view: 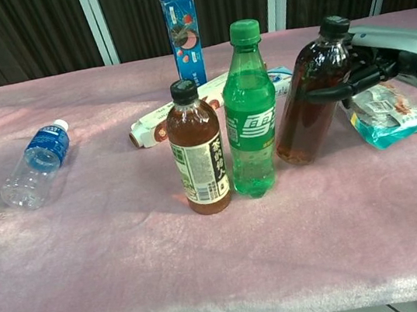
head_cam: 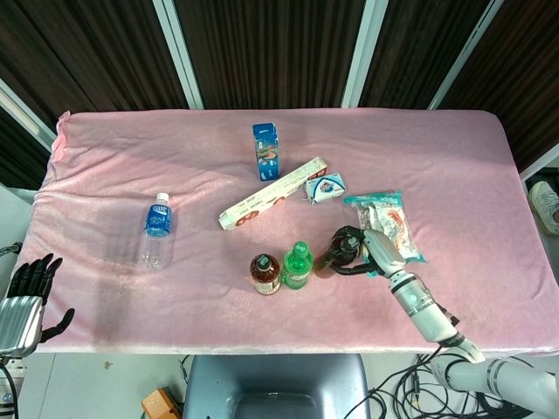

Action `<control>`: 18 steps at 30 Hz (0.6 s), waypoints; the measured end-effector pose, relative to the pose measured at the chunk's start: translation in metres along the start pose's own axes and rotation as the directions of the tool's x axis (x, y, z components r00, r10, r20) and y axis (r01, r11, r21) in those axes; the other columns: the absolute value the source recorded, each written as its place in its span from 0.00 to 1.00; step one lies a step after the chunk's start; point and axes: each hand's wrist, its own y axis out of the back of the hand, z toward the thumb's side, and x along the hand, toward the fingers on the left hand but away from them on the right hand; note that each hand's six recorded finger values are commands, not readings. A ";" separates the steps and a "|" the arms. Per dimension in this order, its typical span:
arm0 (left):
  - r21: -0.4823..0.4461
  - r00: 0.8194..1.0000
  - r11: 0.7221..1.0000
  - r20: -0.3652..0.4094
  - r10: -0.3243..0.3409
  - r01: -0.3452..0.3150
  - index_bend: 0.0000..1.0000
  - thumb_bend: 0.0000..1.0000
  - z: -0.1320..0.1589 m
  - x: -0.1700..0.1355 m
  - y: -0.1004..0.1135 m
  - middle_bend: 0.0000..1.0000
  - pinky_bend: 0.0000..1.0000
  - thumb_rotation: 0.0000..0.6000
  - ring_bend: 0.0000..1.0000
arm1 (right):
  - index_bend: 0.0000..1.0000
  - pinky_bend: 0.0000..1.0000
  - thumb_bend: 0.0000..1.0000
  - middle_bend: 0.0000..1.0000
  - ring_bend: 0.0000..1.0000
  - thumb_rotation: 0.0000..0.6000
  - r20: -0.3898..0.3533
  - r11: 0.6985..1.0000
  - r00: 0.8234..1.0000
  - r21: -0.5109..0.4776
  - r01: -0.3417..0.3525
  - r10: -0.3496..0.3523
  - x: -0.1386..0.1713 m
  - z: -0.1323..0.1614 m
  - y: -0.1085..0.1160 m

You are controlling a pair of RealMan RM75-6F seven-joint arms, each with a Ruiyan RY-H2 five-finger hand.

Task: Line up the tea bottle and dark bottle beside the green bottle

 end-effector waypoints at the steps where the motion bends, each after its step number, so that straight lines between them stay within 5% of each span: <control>1: 0.000 1.000 1.000 0.000 0.000 0.000 0.00 0.30 0.000 0.000 0.000 0.01 0.00 1.00 0.00 | 1.00 0.71 0.36 0.66 0.61 1.00 0.002 1.000 1.000 -0.017 -0.008 0.008 0.000 0.000 -0.002; 18: -0.004 1.000 1.000 0.000 -0.009 0.009 0.00 0.30 -0.001 0.001 -0.001 0.01 0.00 1.00 0.00 | 1.00 0.71 0.37 0.66 0.61 1.00 0.020 0.999 0.999 0.014 -0.040 0.040 -0.008 0.001 -0.016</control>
